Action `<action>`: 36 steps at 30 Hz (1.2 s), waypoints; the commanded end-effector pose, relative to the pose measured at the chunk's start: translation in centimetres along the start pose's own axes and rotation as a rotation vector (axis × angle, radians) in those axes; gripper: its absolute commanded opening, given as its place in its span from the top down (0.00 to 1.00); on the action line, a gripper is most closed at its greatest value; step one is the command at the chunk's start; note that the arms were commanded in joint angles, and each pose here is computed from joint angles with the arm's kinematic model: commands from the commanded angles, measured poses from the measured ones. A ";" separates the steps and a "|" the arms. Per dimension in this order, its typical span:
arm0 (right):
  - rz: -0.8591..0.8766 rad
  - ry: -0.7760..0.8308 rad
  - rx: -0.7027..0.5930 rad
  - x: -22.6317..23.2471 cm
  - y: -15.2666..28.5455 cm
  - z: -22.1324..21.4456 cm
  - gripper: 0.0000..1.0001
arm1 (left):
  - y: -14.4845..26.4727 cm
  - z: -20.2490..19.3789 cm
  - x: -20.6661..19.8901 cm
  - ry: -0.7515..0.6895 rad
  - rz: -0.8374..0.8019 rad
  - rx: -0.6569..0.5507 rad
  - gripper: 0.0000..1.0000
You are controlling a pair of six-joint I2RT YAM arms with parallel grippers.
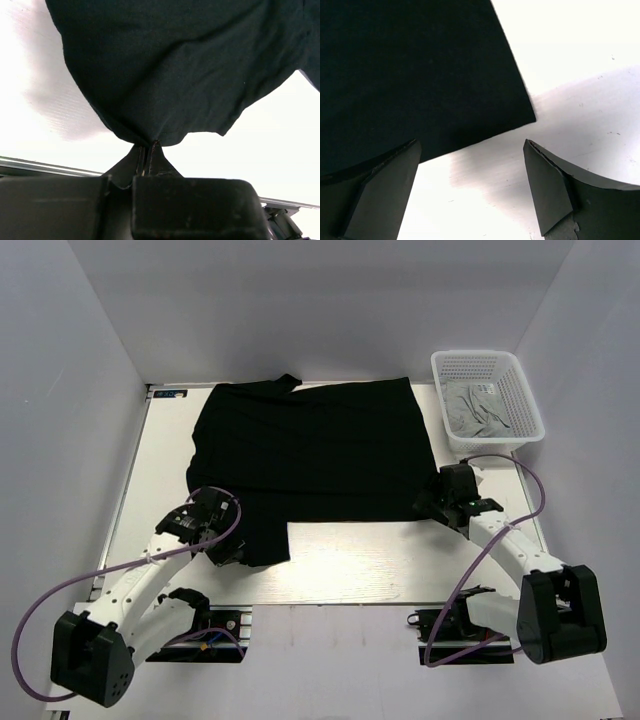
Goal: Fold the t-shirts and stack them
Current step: Grap the side of the flattened tshirt closest away from the robot with both arms
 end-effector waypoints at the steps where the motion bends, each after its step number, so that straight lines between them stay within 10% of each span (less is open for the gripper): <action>1: -0.030 -0.038 -0.003 -0.4 -0.3 -0.1 0.12 | 0.2 -0.5 0.1 -0.015 -0.020 0.021 1.00; 16: -0.114 -0.128 0.028 -0.7 -3.5 -0.3 0.27 | 3.4 0.0 0.4 -0.052 0.039 0.025 1.00; 22: -0.134 -0.131 0.040 -1.5 -3.8 -1.1 0.63 | 2.7 -0.7 0.8 -0.079 0.040 0.055 1.00; 25: -0.121 -0.134 0.051 -1.7 -3.4 -1.5 1.00 | 2.8 -0.8 0.7 -0.089 0.030 0.063 1.00; 36: -0.050 -0.074 0.209 -4.2 2.9 -5.1 1.00 | 5.2 -2.4 0.9 -0.097 -0.073 0.096 1.00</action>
Point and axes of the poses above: each gripper's point midway between its finger pads, its own y axis back along the fingers, its own x axis along the line the jaws close on, z = x × y, the point moved 7 cm from there along y, back along the fingers, and after that the axes turned 13 degrees about -y, right-handed, at the moved point
